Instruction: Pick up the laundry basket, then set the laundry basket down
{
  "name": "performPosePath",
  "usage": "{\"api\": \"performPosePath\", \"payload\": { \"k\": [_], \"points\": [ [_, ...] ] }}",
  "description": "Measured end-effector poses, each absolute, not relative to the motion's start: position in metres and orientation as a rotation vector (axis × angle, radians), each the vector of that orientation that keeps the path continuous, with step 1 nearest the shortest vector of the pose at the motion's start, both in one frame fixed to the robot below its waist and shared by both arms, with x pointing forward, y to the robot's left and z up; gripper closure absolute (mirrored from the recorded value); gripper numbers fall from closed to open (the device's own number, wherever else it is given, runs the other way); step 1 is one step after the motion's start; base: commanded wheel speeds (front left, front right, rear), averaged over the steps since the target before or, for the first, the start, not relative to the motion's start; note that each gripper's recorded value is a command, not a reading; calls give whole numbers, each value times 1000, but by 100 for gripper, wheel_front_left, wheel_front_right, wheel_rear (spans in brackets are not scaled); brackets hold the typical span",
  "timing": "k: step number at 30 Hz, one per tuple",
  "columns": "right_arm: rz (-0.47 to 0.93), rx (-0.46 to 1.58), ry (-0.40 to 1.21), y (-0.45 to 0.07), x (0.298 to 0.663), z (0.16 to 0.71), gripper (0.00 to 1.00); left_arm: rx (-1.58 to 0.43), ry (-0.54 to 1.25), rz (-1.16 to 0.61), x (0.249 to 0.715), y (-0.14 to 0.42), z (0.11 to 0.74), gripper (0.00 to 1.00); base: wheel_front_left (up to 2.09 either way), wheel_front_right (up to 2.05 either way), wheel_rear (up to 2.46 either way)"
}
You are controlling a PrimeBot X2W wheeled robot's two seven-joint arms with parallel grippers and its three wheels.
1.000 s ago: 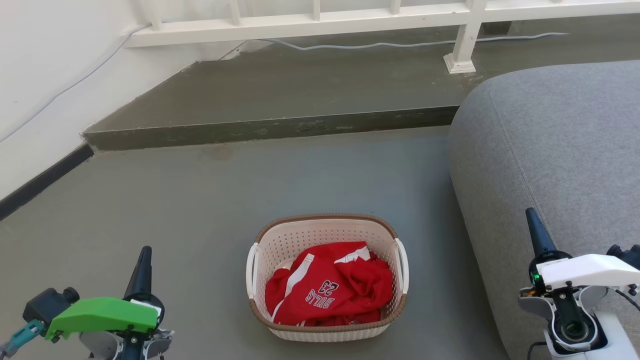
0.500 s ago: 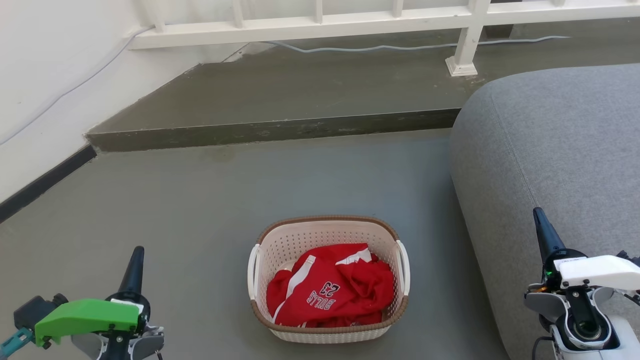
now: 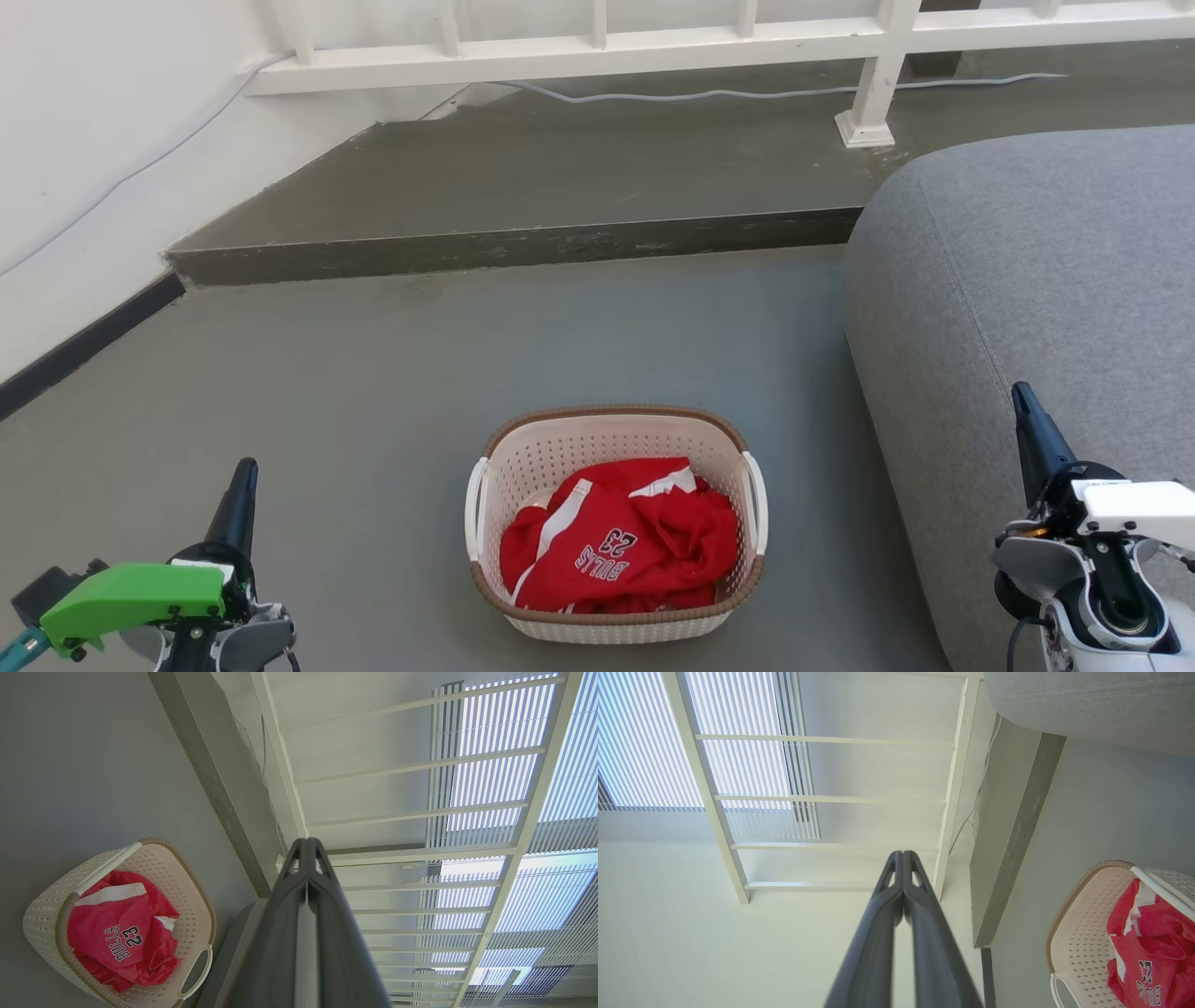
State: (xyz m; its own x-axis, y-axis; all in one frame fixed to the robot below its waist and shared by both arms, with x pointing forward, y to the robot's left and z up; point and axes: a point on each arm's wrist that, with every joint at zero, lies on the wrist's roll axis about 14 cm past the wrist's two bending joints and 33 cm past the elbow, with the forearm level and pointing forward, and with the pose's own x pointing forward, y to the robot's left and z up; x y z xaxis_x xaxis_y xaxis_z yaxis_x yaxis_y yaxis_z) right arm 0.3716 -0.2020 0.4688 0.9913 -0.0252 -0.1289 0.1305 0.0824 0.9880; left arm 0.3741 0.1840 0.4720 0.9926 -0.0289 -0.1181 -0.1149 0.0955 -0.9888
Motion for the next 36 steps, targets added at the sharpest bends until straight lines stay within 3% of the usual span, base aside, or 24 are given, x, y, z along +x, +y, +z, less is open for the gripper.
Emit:
{"api": "performPosePath", "payload": {
  "k": [8, 36],
  "points": [
    [-110, 1579, 66, -205, 373, 473, 100, -1572, 102, 55, 374, 187, 476, 100, 0, 0, 0],
    [-109, 1581, 63, -206, 373, 474, 100, -1574, 96, 48, 375, 187, 478, 100, 0, 0, 0]
  ]
}}
